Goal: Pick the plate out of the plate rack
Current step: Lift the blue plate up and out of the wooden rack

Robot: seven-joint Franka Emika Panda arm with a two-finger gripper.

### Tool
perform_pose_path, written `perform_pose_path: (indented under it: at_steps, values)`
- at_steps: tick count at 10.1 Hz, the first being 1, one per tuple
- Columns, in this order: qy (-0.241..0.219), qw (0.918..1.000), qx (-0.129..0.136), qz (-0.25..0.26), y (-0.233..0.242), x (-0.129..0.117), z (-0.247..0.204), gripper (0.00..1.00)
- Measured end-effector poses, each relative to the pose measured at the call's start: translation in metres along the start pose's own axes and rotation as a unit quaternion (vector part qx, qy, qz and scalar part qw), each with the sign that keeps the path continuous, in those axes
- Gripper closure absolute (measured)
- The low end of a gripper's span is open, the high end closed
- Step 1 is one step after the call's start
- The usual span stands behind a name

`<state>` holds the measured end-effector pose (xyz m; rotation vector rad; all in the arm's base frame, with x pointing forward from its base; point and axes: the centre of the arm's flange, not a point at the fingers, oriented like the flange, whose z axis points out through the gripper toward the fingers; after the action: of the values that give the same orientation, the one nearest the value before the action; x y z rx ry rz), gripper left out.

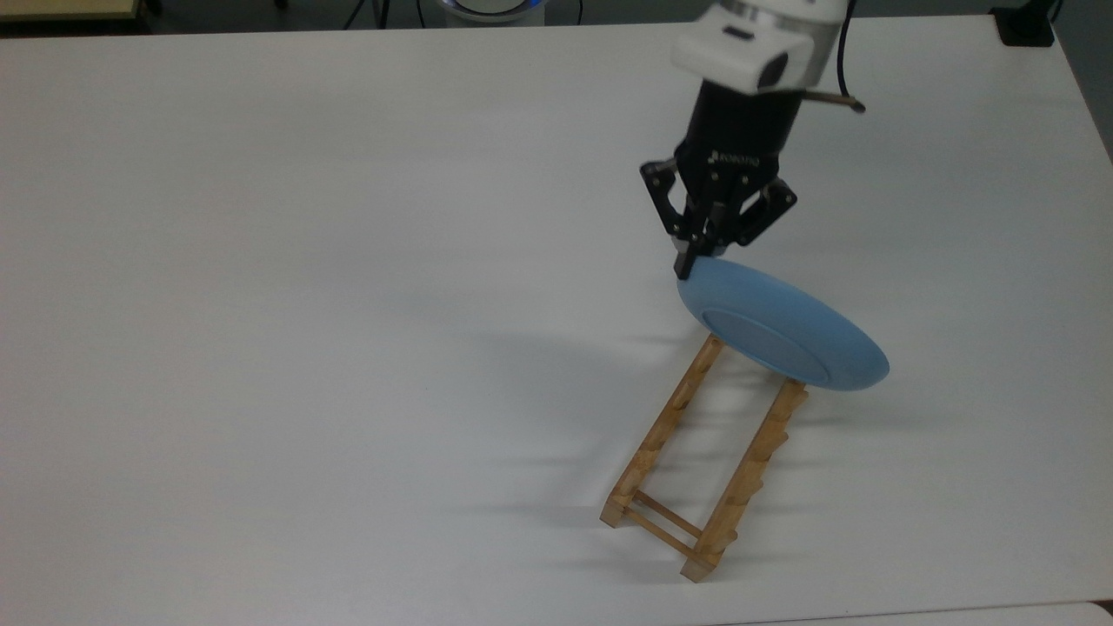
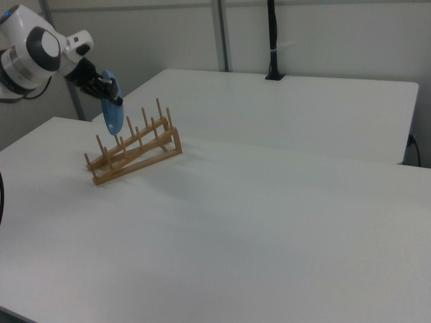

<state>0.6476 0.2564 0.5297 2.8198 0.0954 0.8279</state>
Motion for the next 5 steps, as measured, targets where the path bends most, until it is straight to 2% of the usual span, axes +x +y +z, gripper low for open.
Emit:
perform_pose_path:
  at_steps: [1,2,3,5]
  values:
    - [-0.008,0.9998,-0.013,0.01,0.021,0.005,-0.017,0.93]
    - [-0.034,0.9993,-0.004,0.017,0.042,0.006,-0.023,0.93]
    - [-0.077,0.997,0.012,0.005,0.066,0.002,-0.017,0.93]
    - [-0.157,0.9858,0.047,-0.037,0.126,-0.008,0.011,0.93]
